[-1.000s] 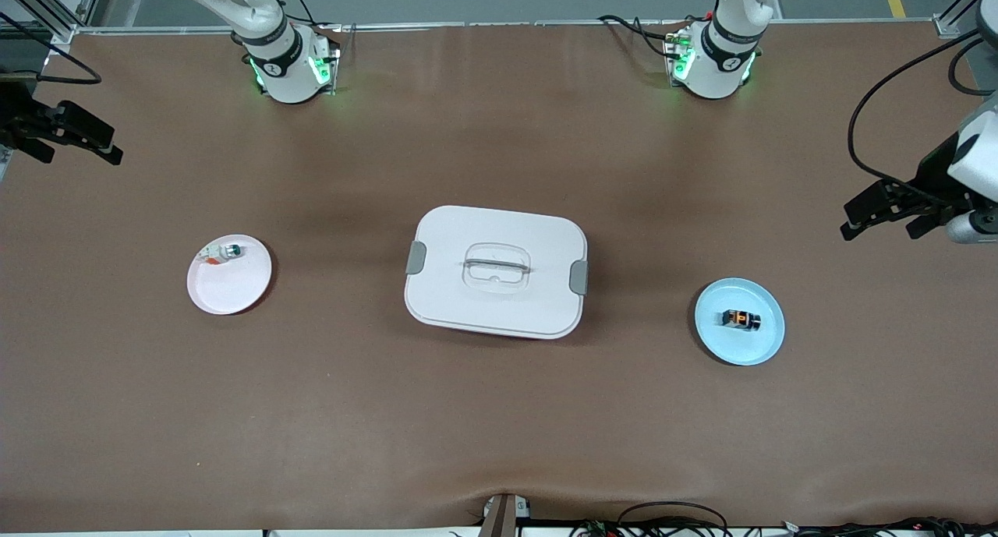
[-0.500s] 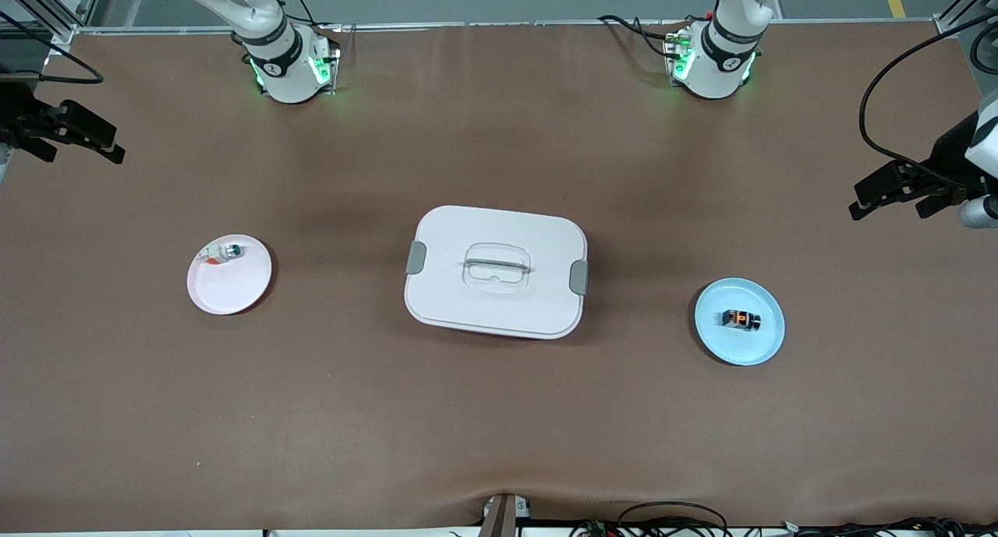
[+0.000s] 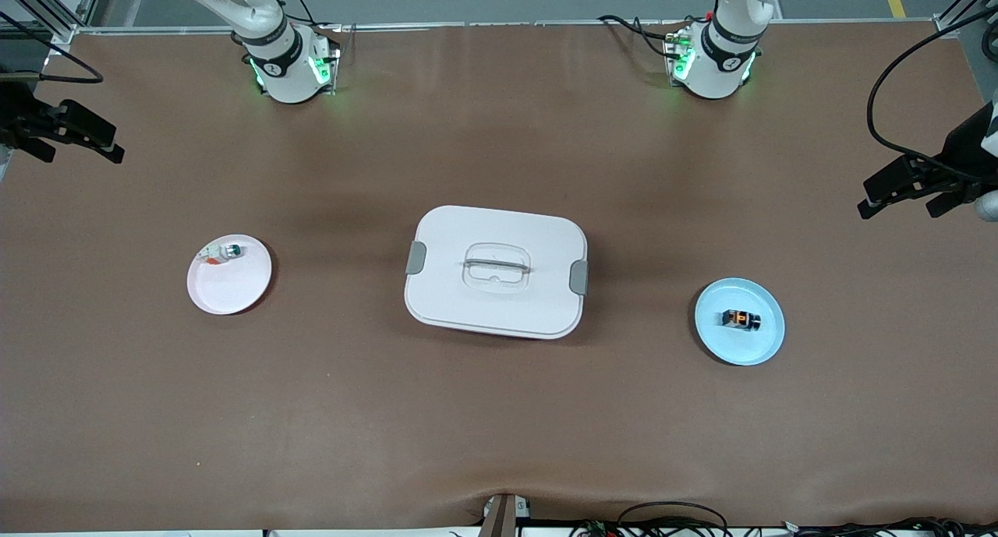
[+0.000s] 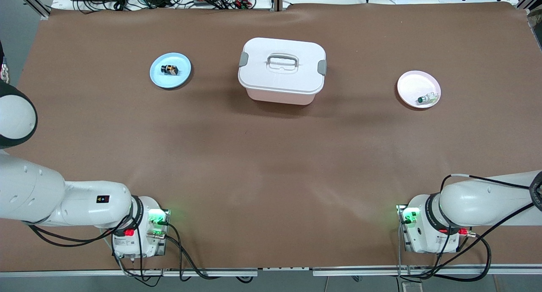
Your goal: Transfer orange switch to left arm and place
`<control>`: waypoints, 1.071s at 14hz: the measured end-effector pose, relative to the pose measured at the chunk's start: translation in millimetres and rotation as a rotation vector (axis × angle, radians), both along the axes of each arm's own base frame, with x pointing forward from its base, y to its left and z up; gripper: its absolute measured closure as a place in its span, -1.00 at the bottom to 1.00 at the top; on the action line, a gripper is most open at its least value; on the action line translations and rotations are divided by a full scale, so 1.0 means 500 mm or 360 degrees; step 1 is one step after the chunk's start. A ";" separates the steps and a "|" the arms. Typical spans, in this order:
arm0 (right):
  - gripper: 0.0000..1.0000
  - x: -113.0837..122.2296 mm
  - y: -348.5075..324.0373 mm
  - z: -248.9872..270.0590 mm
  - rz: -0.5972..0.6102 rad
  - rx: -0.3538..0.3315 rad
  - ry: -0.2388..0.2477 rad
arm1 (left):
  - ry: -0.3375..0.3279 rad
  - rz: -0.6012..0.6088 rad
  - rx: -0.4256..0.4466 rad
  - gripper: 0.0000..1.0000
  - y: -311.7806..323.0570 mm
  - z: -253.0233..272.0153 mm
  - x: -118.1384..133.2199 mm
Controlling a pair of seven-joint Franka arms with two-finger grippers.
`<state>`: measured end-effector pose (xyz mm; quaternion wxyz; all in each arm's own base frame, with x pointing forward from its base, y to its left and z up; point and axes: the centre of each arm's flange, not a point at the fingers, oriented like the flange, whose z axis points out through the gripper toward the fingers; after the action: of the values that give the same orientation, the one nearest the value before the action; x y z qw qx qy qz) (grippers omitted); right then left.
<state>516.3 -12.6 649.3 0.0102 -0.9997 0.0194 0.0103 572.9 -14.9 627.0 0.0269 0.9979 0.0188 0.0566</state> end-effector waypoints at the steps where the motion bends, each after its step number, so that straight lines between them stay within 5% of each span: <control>1: -1.00 0.000 0.000 0.000 0.0003 -0.0001 0.0000 | 0.0008 -0.0005 0.0012 -1.00 -0.002 -0.001 -0.001; 5: -1.00 0.000 -0.001 0.000 0.0008 -0.0003 -0.0002 | 0.0090 -0.0019 0.0022 -1.00 -0.008 -0.011 -0.012; 15: -1.00 0.001 -0.001 0.002 0.0010 -0.0006 -0.0013 | 0.0085 -0.0034 0.0047 -1.00 -0.015 -0.004 -0.013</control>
<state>517.0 -13.0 650.6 0.0085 -0.9998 0.0162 0.0060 566.6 -22.2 625.1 0.0124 0.9994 0.0080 0.0300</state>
